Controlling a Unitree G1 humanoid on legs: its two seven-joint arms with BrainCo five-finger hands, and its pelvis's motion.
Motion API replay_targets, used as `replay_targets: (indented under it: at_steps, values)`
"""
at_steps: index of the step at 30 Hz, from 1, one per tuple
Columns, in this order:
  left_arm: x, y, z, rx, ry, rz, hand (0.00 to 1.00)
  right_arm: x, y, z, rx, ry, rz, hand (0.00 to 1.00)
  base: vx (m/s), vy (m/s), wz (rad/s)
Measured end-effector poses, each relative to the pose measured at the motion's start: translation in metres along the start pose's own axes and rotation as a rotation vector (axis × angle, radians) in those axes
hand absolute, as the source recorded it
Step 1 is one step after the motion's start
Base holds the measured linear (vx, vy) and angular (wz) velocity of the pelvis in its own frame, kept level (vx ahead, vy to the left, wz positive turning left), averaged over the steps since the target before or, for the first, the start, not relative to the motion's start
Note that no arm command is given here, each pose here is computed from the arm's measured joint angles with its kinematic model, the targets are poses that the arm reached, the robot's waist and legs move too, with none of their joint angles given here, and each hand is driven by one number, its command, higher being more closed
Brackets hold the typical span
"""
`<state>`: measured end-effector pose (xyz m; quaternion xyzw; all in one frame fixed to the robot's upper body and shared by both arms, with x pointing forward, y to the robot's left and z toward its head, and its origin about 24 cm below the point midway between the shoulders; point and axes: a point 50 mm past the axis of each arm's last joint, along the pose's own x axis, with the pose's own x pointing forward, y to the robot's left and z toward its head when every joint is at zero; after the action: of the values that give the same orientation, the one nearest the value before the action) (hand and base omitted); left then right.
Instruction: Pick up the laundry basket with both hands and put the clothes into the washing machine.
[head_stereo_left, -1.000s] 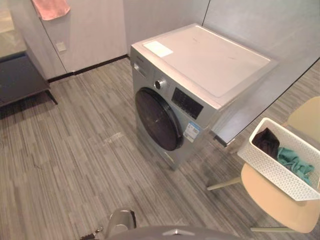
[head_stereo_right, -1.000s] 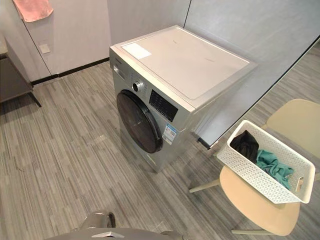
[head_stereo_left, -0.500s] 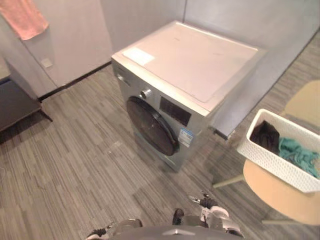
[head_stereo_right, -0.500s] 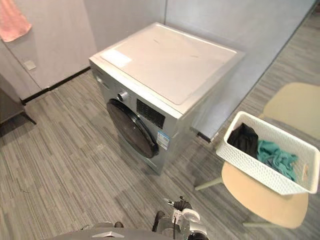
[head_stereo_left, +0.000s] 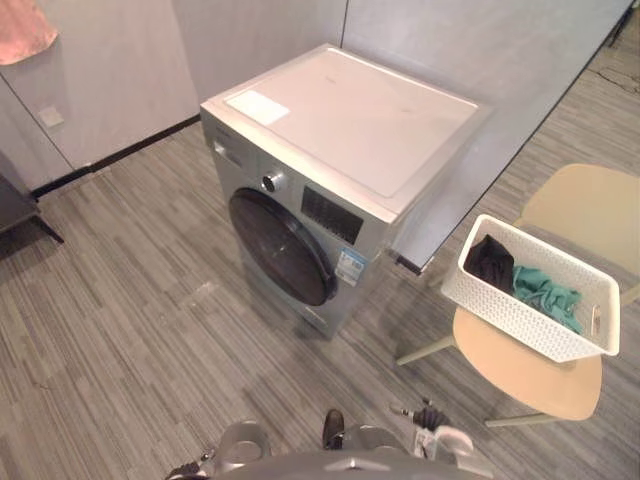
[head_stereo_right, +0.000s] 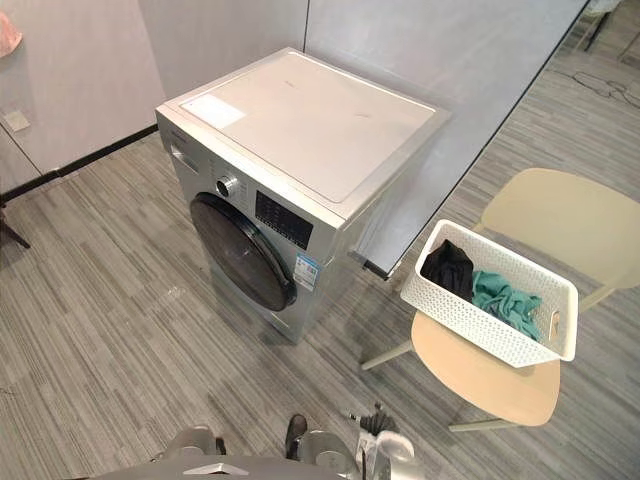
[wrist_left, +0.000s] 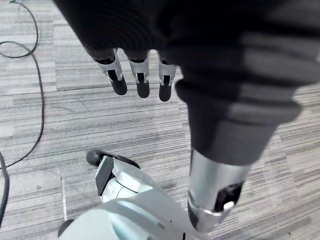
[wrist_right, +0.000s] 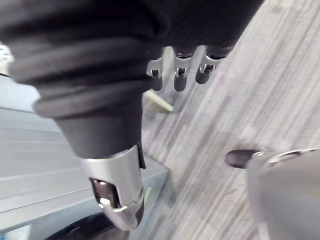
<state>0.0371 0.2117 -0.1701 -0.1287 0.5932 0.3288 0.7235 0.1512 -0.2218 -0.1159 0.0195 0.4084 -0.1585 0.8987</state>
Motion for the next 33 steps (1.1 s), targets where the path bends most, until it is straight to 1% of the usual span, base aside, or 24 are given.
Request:
replay_targets:
  at_steps: [2, 4, 6, 8, 9, 11, 15, 19, 21, 25, 28, 33]
  values:
    - [-0.001, -0.005, -0.002, 0.009, 0.004, -0.009, 0.0, -0.001, 0.004, 0.023, -0.032, -0.097, 0.021, 0.0, 0.0, 0.159, -0.33]
    - [-0.001, -0.004, -0.004, 0.01, 0.009, -0.004, 0.0, -0.006, 0.018, 0.049, -0.073, -0.21, 0.077, 0.0, 0.01, 0.283, -0.33]
    - [-0.001, -0.004, -0.009, 0.014, 0.028, 0.0, 0.0, -0.009, 0.024, 0.06, -0.095, -0.266, 0.102, 0.0, 0.02, 0.212, -0.33]
    - [0.0, 0.006, -0.012, 0.066, 0.036, 0.026, 0.0, -0.014, 0.04, 0.065, -0.114, -0.299, 0.157, 0.0, 0.11, 0.296, -0.24]
    - [0.0, 0.008, -0.011, 0.089, 0.035, 0.032, 0.0, -0.016, 0.043, 0.068, -0.119, -0.315, 0.169, 0.0, 0.12, 0.218, 0.01]
    - [0.0, 0.01, -0.007, 0.163, 0.015, 0.034, 0.0, -0.022, 0.045, 0.089, -0.124, -0.406, 0.184, 0.0, 0.13, 0.148, 0.01]
    - [0.0, 0.01, -0.007, 0.203, 0.009, 0.034, 0.0, -0.027, 0.067, 0.113, -0.184, -0.494, 0.259, 0.0, 0.18, 0.131, -0.25]
    - [0.0, 0.003, 0.0, 0.236, -0.019, 0.005, 0.0, -0.036, 0.086, 0.124, -0.267, -0.556, 0.348, 0.0, 0.14, 0.043, -0.04]
    - [0.0, 0.002, 0.002, 0.238, -0.018, 0.0, 0.0, -0.037, 0.09, 0.125, -0.303, -0.563, 0.379, 0.0, 0.06, -0.019, 0.04]
    - [0.001, 0.003, 0.004, 0.25, -0.017, 0.002, 0.0, -0.042, 0.109, 0.123, -0.396, -0.569, 0.484, 0.0, 0.0, -0.041, -0.03]
    - [0.001, 0.004, 0.009, 0.269, -0.032, 0.009, 0.0, -0.045, 0.121, 0.123, -0.437, -0.573, 0.536, 0.0, -0.08, -0.042, -0.02]
    - [0.002, 0.004, 0.019, 0.279, -0.055, 0.015, 0.0, -0.036, 0.132, 0.129, -0.5, -0.55, 0.562, 0.0, -0.08, -0.027, 0.15]
